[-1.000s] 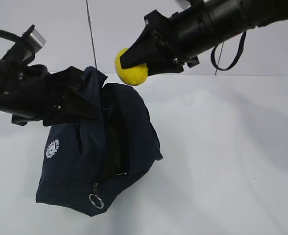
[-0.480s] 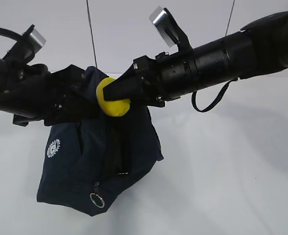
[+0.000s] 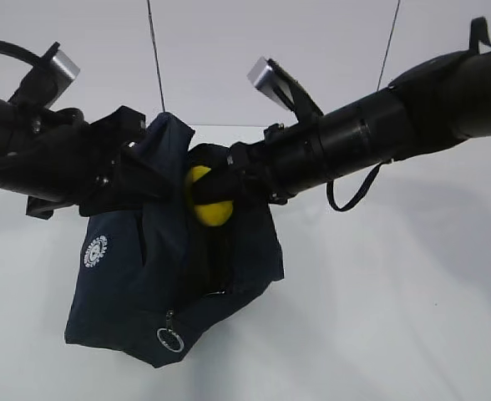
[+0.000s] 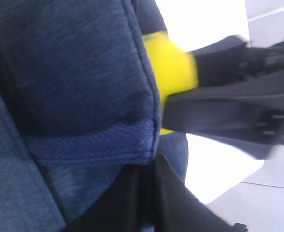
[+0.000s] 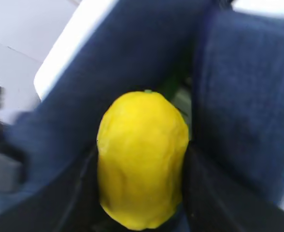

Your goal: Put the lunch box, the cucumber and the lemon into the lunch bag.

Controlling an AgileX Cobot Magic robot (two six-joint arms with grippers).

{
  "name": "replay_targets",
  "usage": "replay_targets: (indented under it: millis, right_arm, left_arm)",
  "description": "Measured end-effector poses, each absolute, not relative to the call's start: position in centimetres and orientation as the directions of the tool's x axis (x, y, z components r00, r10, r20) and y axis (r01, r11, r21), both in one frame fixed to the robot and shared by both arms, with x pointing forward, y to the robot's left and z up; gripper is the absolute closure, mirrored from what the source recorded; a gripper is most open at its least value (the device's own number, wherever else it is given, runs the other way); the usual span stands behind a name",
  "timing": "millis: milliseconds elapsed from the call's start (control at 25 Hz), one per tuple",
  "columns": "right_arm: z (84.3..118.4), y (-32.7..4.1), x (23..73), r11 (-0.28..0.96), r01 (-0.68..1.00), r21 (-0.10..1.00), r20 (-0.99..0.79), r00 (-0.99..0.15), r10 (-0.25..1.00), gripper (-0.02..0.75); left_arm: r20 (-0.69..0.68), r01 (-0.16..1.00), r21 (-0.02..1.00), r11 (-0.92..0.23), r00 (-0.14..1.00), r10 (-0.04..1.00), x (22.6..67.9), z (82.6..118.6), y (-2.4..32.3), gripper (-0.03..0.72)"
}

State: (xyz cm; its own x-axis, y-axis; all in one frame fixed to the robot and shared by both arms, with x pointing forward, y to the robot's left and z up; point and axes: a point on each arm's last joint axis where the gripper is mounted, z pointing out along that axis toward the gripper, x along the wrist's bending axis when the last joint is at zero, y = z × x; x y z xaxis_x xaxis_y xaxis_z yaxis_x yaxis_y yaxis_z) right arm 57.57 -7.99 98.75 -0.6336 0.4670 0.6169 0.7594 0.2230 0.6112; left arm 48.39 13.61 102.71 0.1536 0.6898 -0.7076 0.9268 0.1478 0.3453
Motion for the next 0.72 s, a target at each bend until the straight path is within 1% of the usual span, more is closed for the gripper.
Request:
replay_targets:
  millis: [120, 200, 320, 440, 600, 720]
  right_arm:
    - [97.2, -7.8, 57.8, 0.246, 0.766, 0.594, 0.621, -0.632, 0.465, 0.349]
    - [97.0, -7.8, 57.7, 0.282, 0.731, 0.622, 0.595, -0.675, 0.436, 0.349]
    - [97.4, -7.5, 57.4, 0.306, 0.670, 0.676, 0.569, -0.739, 0.361, 0.345]
    - [97.6, -7.4, 57.1, 0.328, 0.611, 0.720, 0.538, -0.791, 0.293, 0.312]
    - [97.7, -7.3, 56.8, 0.355, 0.546, 0.759, 0.491, -0.838, 0.240, 0.231]
    - [97.7, -7.4, 56.7, 0.377, 0.511, 0.773, 0.461, -0.860, 0.219, 0.214]
  left_arm:
    - [-0.715, 0.932, 0.334, 0.142, 0.152, 0.683, 48.3, 102.7, 13.5, 0.678]
    - [-0.716, 0.933, 0.331, 0.139, 0.152, 0.682, 48.2, 102.7, 13.5, 0.678]
    - [-0.716, 0.933, 0.331, 0.139, 0.152, 0.682, 48.2, 102.7, 13.5, 0.678]
    - [-0.716, 0.933, 0.332, 0.139, 0.153, 0.682, 48.2, 102.7, 13.5, 0.678]
    - [-0.716, 0.933, 0.331, 0.138, 0.153, 0.681, 48.2, 102.7, 13.5, 0.678]
    - [-0.716, 0.933, 0.331, 0.138, 0.153, 0.681, 48.2, 102.7, 13.5, 0.678]
